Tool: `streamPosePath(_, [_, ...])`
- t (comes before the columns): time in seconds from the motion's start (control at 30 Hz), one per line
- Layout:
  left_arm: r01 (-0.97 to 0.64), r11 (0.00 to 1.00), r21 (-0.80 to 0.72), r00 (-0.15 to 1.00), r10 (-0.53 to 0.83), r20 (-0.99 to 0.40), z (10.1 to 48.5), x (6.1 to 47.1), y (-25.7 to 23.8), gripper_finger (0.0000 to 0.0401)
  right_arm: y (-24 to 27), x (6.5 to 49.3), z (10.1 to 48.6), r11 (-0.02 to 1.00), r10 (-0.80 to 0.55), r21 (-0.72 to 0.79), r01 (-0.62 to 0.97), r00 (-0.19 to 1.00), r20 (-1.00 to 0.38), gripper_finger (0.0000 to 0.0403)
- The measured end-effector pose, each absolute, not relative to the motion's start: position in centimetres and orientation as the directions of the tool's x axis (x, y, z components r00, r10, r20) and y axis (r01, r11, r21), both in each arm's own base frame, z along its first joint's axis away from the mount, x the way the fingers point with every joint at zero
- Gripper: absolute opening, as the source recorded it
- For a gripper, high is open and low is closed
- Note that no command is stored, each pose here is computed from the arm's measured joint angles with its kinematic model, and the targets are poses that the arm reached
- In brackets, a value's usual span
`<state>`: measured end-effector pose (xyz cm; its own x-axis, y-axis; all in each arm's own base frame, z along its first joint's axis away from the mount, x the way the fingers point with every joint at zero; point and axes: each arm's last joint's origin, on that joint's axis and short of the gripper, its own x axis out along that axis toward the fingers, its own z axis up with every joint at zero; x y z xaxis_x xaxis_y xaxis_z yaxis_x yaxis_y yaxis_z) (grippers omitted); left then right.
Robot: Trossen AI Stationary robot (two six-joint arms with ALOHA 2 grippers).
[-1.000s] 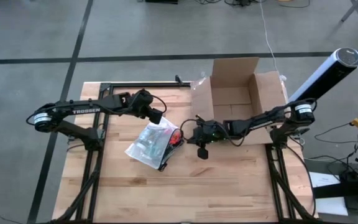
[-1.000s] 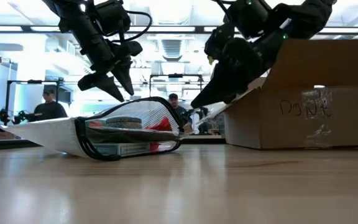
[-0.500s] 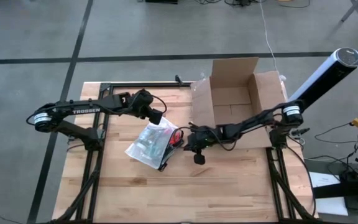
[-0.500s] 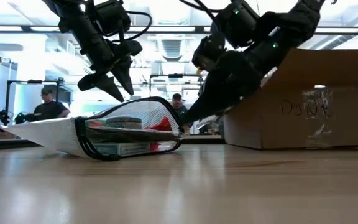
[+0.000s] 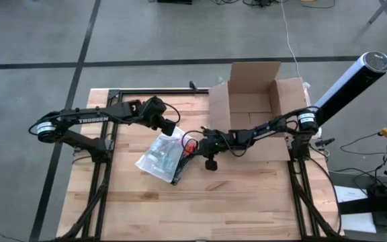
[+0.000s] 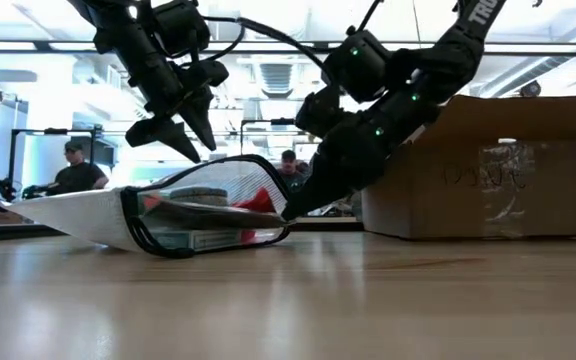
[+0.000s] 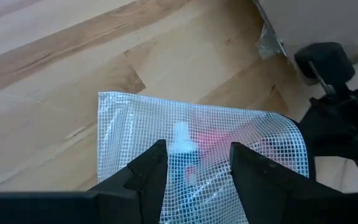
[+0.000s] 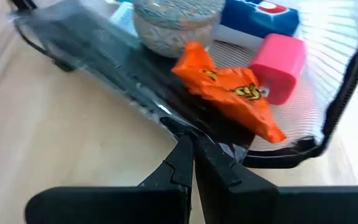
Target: Unpack boxes
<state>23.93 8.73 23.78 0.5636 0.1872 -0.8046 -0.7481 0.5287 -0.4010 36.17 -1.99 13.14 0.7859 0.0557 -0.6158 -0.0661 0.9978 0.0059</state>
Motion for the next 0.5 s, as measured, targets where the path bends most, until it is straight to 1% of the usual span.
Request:
streamPosePath(0.27, [-0.739,0.549,-0.390,0.564,0.188,-0.804,23.78,23.92,8.74,0.0158,-2.31,36.21,13.21,0.998,0.055,0.019,-0.055,0.788,-0.613,0.0000])
streamPosePath(0.4, [-0.738,0.551,-0.389,0.564,0.188,-0.804,23.78,23.92,8.74,0.0158,-2.08,36.18,13.25,0.993,0.113,0.055,-0.101,0.785,-0.609,0.0000])
streamPosePath(0.5, [-0.733,0.563,-0.382,0.563,0.187,-0.805,23.78,23.91,8.73,0.0158,-2.01,35.96,13.71,0.992,0.128,0.066,-0.111,0.780,-0.612,0.0000])
